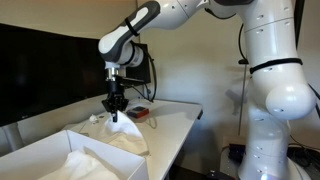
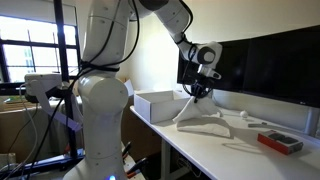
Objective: Pick up three towel from the table and put it in the box.
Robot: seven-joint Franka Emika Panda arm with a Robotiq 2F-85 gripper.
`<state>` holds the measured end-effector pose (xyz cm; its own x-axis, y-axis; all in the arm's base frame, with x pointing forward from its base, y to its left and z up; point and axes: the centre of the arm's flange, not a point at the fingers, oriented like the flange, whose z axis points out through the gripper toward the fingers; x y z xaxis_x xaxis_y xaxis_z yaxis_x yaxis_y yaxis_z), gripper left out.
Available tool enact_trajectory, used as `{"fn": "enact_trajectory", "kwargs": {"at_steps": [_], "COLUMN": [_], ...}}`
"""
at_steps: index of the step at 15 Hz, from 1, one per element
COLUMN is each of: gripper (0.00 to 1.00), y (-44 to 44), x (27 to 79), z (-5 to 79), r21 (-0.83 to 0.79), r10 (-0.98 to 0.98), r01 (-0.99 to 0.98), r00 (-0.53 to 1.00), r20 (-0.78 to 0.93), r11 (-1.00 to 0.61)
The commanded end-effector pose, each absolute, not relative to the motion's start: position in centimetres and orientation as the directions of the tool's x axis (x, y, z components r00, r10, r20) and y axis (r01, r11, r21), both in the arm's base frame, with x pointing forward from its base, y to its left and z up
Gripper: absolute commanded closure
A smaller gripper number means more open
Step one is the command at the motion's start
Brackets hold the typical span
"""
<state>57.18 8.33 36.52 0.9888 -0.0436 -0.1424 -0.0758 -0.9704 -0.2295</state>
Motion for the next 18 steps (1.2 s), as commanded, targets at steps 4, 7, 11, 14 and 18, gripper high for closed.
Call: {"fn": "enact_trajectory", "kwargs": {"at_steps": [4, 7, 11, 14, 18], "gripper": [0.9, 0.9, 0.9, 0.9, 0.9], "y": [18.3, 22.6, 28.5, 33.8, 40.5], "x": [56.9, 56.1, 55.2, 54.6, 53.9], "z": [44.0, 47.5, 52.2, 54.3, 55.0], "r21": [-0.05, 0.04, 0.148, 0.227, 0.306], "r10": [-0.003, 0.019, 0.047, 0.07, 0.111], "r01": [-0.014, 0.03, 0.087, 0.132, 0.196], "r00": [0.975, 0.971, 0.966, 0.962, 0.955], "r20": [-0.22, -0.238, -0.255, -0.264, -0.274], "r11": [-0.999, -0.999, -0.985, -0.965, -0.932]}}
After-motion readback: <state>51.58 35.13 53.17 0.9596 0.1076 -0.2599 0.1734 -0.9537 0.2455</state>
